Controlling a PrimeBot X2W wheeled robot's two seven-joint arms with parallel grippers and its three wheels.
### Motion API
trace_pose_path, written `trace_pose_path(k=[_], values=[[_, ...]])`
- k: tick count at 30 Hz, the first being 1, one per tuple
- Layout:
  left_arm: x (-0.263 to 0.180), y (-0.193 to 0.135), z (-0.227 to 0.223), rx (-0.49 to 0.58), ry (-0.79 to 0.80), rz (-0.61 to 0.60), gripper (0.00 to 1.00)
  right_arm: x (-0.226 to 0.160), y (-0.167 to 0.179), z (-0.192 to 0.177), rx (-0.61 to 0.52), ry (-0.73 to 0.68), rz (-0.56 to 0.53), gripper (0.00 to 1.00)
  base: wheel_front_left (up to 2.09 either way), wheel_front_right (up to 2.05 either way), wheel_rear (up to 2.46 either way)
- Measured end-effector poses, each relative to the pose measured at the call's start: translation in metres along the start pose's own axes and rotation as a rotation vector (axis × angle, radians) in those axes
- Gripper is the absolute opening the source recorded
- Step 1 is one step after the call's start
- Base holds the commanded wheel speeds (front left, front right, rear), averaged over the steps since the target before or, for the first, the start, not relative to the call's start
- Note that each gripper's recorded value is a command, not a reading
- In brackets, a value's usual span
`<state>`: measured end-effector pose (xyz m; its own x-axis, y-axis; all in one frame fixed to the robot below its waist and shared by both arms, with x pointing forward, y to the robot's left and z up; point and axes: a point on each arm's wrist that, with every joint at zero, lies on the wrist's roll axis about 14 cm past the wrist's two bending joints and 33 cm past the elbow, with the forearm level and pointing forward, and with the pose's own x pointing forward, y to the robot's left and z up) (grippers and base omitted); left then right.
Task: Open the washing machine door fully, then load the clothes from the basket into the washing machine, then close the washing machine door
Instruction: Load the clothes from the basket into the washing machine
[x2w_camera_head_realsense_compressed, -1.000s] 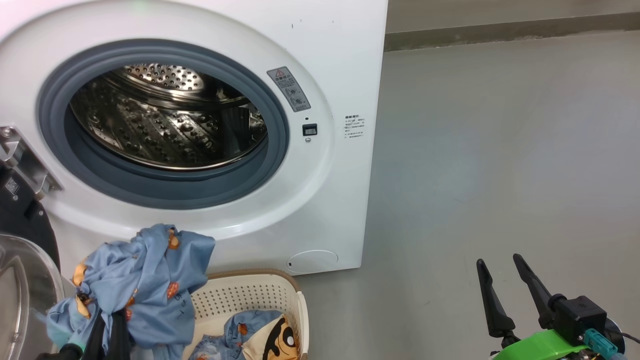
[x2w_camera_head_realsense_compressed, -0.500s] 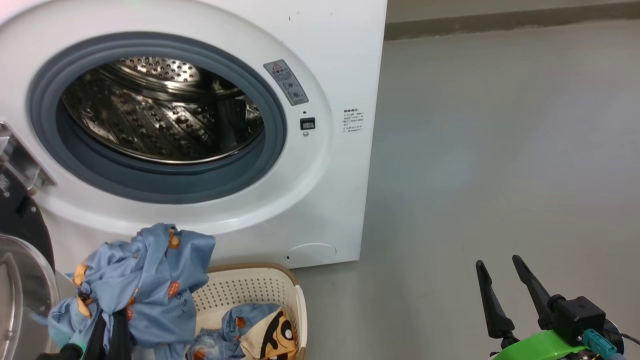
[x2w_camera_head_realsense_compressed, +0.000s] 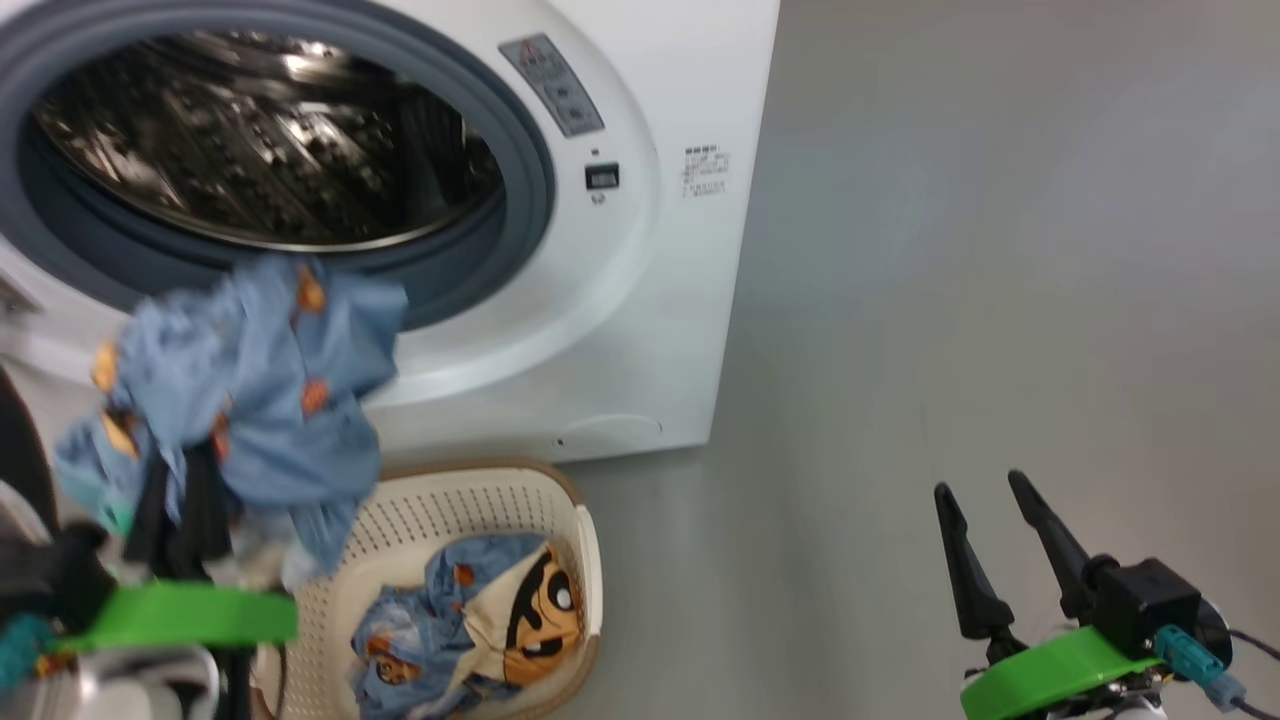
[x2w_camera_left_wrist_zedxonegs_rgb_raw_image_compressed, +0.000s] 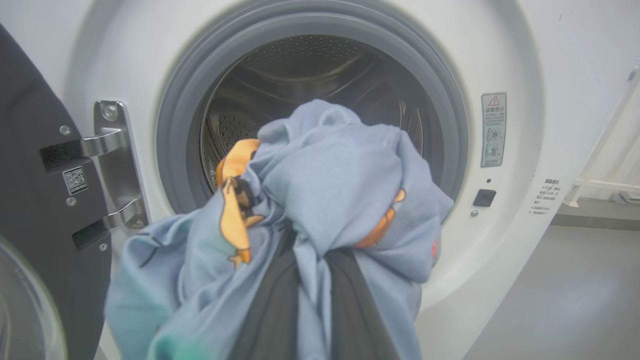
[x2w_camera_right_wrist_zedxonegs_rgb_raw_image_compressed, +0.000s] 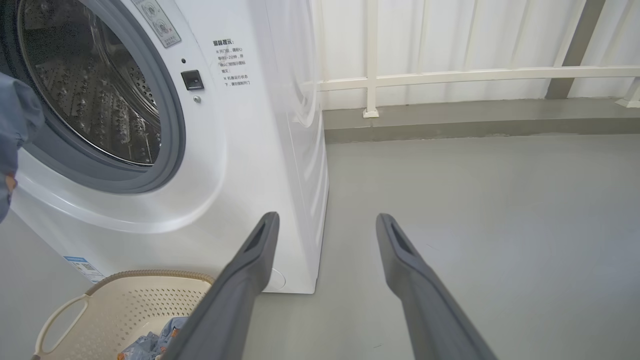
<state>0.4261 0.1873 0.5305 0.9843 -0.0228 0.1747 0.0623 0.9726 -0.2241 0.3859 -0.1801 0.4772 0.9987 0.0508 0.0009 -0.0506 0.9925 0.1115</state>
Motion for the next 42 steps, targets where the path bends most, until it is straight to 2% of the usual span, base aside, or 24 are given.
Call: trace_pose_path(k=[10, 18, 25, 30, 36, 39, 42], values=[[0.078, -0.005, -0.004, -0.004, -0.041, -0.062, 0.00, 0.025, -0.002, -0.020, 0.015, 0.042, 0.000, 1.00, 0.00, 0.00, 0.00], [0.128, -0.007, -0.045, -0.001, 0.014, -0.103, 0.00, 0.039, -0.015, -0.043, 0.036, 0.090, -0.037, 1.00, 0.00, 0.00, 0.00], [0.168, -0.012, -0.085, -0.039, 0.061, -0.136, 0.00, 0.047, -0.024, -0.067, 0.044, 0.143, -0.059, 1.00, 0.00, 0.00, 0.00], [0.196, -0.022, -0.125, -0.027, 0.131, -0.195, 0.00, 0.049, -0.025, -0.091, 0.063, 0.201, -0.064, 1.00, 0.00, 0.00, 0.00], [0.228, -0.031, -0.147, -0.036, 0.173, -0.229, 0.00, 0.046, -0.028, -0.111, 0.076, 0.254, -0.075, 1.00, 0.00, 0.00, 0.00], [0.238, -0.033, -0.164, -0.066, 0.260, -0.221, 0.00, 0.044, -0.030, -0.116, 0.076, 0.269, -0.082, 1.00, 0.00, 0.00, 0.00], [0.246, -0.035, -0.177, -0.052, 0.354, -0.234, 0.00, 0.043, -0.031, -0.121, 0.076, 0.283, -0.085, 1.00, 0.00, 0.00, 0.00]])
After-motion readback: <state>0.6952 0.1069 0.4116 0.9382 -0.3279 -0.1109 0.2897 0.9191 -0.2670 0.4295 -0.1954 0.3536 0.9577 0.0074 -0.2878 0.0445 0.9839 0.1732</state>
